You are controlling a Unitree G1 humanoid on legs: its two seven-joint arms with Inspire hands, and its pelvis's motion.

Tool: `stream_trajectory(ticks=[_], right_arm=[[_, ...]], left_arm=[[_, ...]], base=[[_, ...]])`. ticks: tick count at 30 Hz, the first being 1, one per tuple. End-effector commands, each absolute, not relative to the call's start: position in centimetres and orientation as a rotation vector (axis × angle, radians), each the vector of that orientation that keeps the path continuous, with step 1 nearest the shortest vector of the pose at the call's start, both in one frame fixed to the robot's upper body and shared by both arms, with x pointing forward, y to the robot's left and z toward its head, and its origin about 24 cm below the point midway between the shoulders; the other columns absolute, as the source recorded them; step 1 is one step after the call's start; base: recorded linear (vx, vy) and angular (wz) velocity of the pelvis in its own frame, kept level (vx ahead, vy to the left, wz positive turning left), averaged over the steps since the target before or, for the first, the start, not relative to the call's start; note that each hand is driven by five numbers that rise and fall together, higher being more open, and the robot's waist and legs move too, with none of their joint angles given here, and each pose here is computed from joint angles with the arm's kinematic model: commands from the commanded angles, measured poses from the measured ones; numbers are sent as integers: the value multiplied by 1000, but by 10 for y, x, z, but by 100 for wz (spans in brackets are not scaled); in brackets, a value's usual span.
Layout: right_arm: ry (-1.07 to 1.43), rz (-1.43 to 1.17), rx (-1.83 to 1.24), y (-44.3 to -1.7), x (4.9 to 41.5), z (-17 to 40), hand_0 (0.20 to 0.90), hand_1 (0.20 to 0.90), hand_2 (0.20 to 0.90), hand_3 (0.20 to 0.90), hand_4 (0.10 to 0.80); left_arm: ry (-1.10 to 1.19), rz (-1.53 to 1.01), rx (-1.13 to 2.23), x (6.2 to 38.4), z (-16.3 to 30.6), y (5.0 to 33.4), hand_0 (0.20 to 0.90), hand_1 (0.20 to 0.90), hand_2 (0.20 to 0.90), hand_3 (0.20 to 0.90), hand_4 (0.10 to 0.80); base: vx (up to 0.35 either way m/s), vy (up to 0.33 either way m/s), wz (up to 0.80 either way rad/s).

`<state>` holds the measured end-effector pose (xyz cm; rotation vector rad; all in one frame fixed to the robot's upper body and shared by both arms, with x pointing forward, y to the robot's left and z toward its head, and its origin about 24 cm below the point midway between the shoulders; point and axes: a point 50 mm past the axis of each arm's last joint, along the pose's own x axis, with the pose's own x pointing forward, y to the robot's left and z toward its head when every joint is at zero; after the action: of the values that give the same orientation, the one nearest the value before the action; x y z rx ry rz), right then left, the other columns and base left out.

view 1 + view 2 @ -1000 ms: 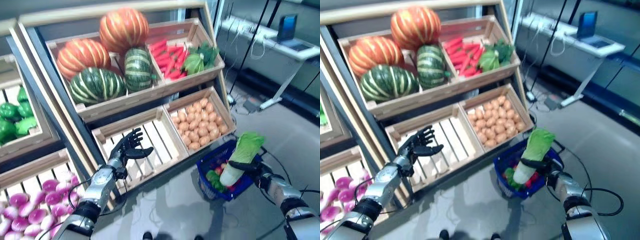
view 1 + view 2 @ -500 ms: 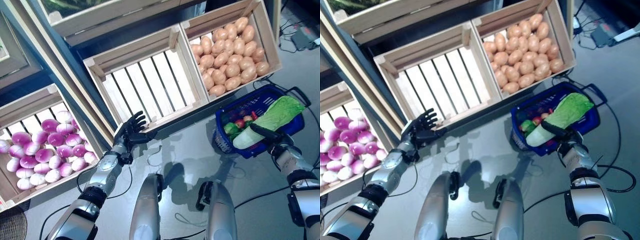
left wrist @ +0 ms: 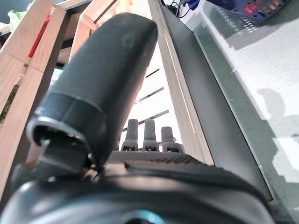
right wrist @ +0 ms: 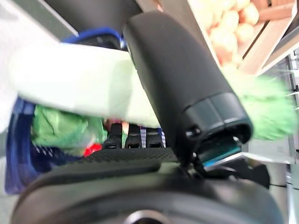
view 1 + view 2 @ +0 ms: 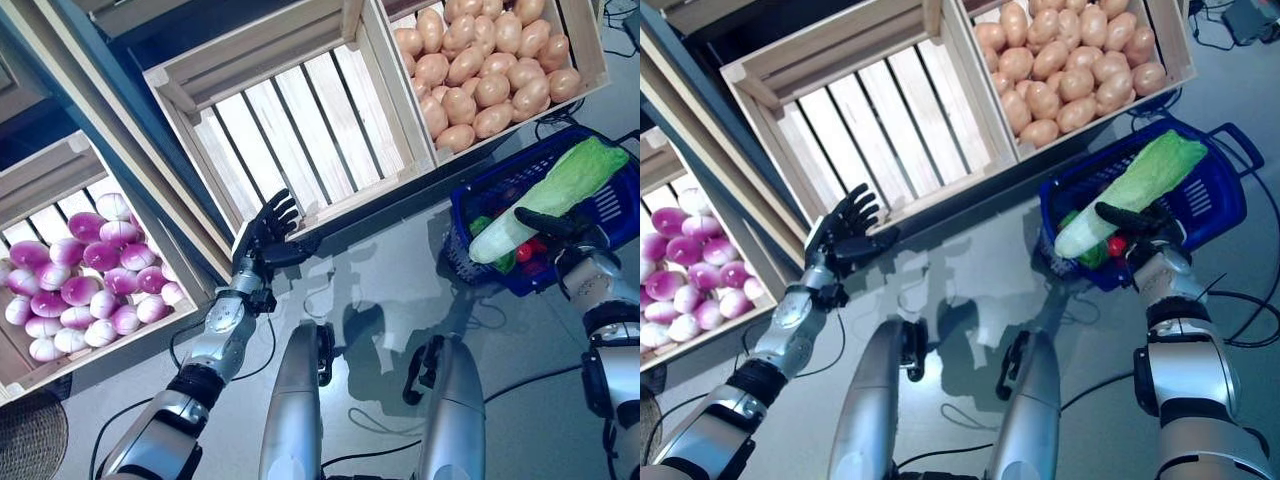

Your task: Put vegetables into the basket

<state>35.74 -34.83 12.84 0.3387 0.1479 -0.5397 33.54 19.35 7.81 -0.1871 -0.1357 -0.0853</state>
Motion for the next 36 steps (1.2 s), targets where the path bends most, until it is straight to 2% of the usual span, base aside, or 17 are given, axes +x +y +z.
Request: stream_trajectory(ticks=[1,12,18,23,26,36], right_arm=[[-34,-686,325,-386,344,173,900,900,900,900,800],[22,-731,338,-391,336,155,900,900,900,900,800],[78,-687,358,-385,331,126,900,900,900,900,800],[138,-566,360,-353,331,80,900,900,900,900,800],[227,-475,412,-309,326,33,900,900,900,900,800],[412,-321,552,-220,266,-60,900,900,900,900,800]], left_arm=[[-335,-146,-229,339,114,180,900,900,900,900,800],[-330,-114,-279,341,116,189,900,900,900,900,800],[-292,-96,-278,338,103,192,900,900,900,900,800],[-180,-47,-243,330,75,199,900,900,900,900,800],[-83,-17,-239,316,47,199,900,900,900,900,800],[134,-45,-234,263,-21,190,900,900,900,900,800]], base=[[0,0,0],[0,0,0],[57,10,-5],[134,-2,-5],[247,19,-13],[149,43,-7]])
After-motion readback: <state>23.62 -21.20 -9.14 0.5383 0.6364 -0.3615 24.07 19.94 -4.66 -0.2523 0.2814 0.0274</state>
